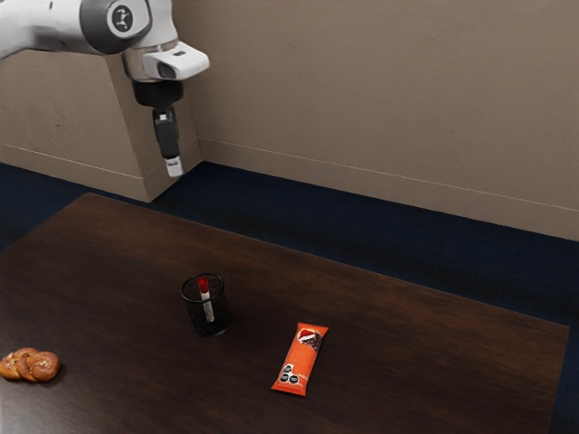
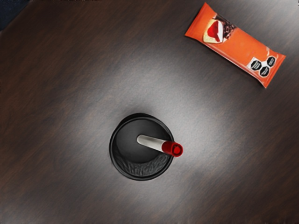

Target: Take the marker out of the pen holder and place it to the left of the pen holder.

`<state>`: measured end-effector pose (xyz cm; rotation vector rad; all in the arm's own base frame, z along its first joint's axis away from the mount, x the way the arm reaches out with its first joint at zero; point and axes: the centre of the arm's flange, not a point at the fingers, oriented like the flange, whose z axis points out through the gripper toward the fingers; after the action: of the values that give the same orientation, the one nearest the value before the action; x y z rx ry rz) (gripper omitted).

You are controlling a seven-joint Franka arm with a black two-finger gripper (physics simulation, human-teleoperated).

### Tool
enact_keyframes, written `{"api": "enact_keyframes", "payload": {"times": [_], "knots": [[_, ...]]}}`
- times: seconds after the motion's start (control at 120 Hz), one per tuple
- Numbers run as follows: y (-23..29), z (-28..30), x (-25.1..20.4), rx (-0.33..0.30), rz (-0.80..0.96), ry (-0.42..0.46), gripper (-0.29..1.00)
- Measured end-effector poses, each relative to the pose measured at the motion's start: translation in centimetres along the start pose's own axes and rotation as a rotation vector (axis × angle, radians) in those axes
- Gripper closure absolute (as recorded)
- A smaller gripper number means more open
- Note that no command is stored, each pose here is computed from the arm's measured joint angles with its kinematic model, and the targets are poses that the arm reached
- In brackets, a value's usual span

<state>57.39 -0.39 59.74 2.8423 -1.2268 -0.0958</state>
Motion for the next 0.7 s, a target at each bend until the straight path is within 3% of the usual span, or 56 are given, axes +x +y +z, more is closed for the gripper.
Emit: {"api": "enact_keyframes", "payload": {"times": [0.283,0.508,0.7], "knots": [[1.3,1.4,0.1,0.002,0.059,-0.036,0.00],[6.3,11.3,-0.2,0.055,0.187,-0.137,0.00],[6.0,18.4,0.2,0.073,0.228,-0.125,0.00]]}}
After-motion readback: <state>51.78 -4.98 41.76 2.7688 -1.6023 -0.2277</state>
